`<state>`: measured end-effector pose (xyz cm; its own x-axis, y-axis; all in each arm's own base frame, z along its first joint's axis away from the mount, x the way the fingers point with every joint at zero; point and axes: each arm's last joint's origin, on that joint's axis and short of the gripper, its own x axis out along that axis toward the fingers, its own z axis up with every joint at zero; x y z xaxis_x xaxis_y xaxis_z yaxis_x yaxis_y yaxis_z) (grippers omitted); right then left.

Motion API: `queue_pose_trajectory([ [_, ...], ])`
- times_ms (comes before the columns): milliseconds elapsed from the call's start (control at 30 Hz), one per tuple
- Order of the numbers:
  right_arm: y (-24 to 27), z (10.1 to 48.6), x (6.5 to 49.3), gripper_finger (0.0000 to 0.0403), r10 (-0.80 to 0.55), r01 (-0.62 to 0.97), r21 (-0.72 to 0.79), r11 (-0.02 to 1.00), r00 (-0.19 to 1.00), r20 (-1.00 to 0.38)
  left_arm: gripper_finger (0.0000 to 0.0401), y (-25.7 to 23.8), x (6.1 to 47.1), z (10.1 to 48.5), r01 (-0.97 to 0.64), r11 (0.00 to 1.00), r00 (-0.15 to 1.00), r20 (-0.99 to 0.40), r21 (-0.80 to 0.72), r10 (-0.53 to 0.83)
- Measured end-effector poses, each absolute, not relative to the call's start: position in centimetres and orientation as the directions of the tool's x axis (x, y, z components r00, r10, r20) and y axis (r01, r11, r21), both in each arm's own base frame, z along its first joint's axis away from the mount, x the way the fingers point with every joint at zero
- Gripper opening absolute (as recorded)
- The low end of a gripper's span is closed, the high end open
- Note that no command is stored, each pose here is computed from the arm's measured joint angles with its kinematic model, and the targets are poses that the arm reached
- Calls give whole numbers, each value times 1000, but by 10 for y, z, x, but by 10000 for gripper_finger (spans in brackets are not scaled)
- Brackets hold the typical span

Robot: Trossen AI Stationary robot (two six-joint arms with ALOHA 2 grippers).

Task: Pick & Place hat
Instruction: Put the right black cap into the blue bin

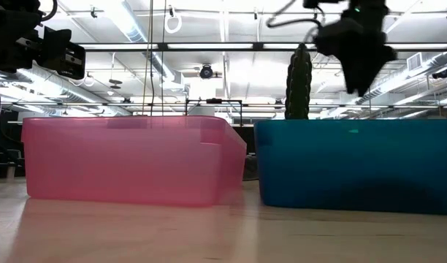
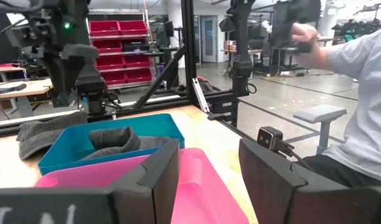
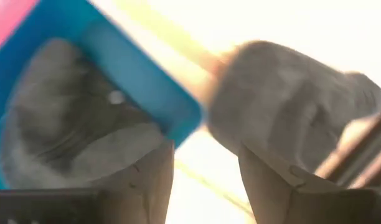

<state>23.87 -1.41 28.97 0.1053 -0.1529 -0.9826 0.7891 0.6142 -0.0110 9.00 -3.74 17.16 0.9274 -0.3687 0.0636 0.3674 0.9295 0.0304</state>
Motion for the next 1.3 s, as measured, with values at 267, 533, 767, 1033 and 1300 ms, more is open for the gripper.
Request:
queue_pose_trajectory([
  [267,-38,254,189,182,-150,864,-44,502,37,-988,170,-37,90,172,368,929,927,64,30,-369],
  [533,-49,228,179,182,-150,845,-56,532,29,-988,170,-37,90,172,368,929,927,64,30,-369],
  [767,-61,211,168,182,-148,874,-96,477,-27,-989,170,-37,90,172,368,929,927,63,30,-369],
  [1033,-75,185,167,182,-145,858,-15,513,70,-987,170,-37,90,172,368,929,927,63,30,-369],
  [1300,-83,174,159,149,-137,831,-26,555,60,-989,170,-37,90,172,367,930,927,64,30,-369],
])
